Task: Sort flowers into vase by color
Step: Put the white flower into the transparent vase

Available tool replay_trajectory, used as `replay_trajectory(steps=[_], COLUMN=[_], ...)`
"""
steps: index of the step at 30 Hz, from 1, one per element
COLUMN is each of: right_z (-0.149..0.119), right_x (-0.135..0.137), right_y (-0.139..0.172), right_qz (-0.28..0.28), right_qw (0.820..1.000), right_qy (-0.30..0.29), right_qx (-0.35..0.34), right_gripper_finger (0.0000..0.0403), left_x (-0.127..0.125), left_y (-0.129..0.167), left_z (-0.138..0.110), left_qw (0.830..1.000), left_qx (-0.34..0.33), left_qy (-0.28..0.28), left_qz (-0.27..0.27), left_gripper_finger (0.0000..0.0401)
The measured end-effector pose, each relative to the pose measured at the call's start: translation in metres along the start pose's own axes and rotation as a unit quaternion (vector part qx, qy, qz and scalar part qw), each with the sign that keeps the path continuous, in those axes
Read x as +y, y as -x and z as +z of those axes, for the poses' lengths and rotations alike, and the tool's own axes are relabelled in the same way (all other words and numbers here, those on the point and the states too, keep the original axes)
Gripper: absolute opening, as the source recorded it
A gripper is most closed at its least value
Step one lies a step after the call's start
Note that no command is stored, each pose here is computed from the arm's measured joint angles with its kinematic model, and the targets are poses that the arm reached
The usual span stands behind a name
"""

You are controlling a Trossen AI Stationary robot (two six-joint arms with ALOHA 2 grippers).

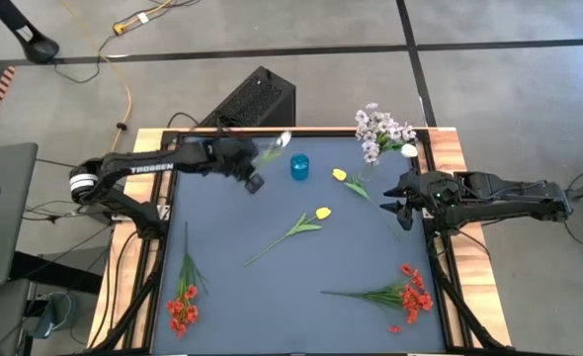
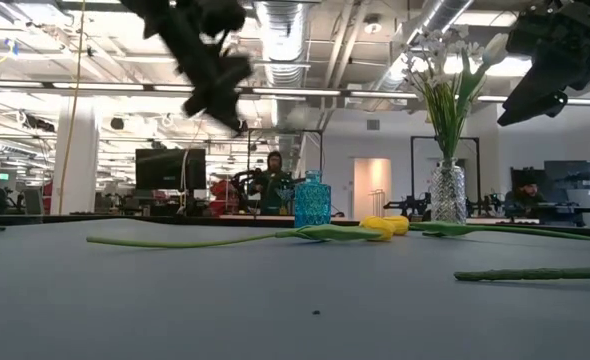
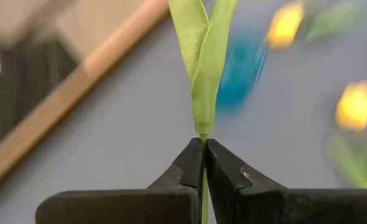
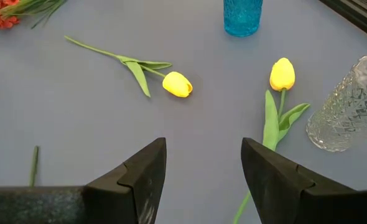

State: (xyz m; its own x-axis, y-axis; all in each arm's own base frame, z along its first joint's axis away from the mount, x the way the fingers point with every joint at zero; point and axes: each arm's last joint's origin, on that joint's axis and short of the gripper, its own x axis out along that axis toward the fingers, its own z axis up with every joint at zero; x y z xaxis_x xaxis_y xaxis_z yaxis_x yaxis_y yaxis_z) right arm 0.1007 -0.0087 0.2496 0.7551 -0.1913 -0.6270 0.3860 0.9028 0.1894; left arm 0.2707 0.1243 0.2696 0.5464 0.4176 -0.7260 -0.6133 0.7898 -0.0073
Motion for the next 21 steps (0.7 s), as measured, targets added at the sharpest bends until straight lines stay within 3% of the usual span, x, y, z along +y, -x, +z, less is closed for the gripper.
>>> replay_trajectory(steps=[3, 8, 13, 21], right_z=[0.000, 0.000, 0.000, 0.000], right_x=[0.000, 0.000, 0.000, 0.000], right_y=[0.000, 0.000, 0.000, 0.000], right_qz=[0.000, 0.000, -0.001, -0.004], right_qw=[1.000, 1.000, 1.000, 1.000], right_qy=[0.000, 0.000, -0.004, -0.009], right_qx=[0.000, 0.000, 0.000, -0.003], right_gripper_finger=[0.0234, 0.0234, 0.0234, 0.0234], left_x=[0.001, 0.006, 0.016, 0.015], left_y=[0.011, 0.013, -0.029, -0.114], left_z=[0.036, 0.073, 0.088, 0.126], left_qw=[0.991, 0.943, 0.905, 0.813], left_qx=[-0.128, -0.312, -0.406, -0.530], left_qy=[-0.019, -0.026, 0.013, 0.100], left_qz=[-0.040, -0.108, -0.127, -0.220], left_gripper_finger=[0.0000, 0.0000, 0.0000, 0.0000])
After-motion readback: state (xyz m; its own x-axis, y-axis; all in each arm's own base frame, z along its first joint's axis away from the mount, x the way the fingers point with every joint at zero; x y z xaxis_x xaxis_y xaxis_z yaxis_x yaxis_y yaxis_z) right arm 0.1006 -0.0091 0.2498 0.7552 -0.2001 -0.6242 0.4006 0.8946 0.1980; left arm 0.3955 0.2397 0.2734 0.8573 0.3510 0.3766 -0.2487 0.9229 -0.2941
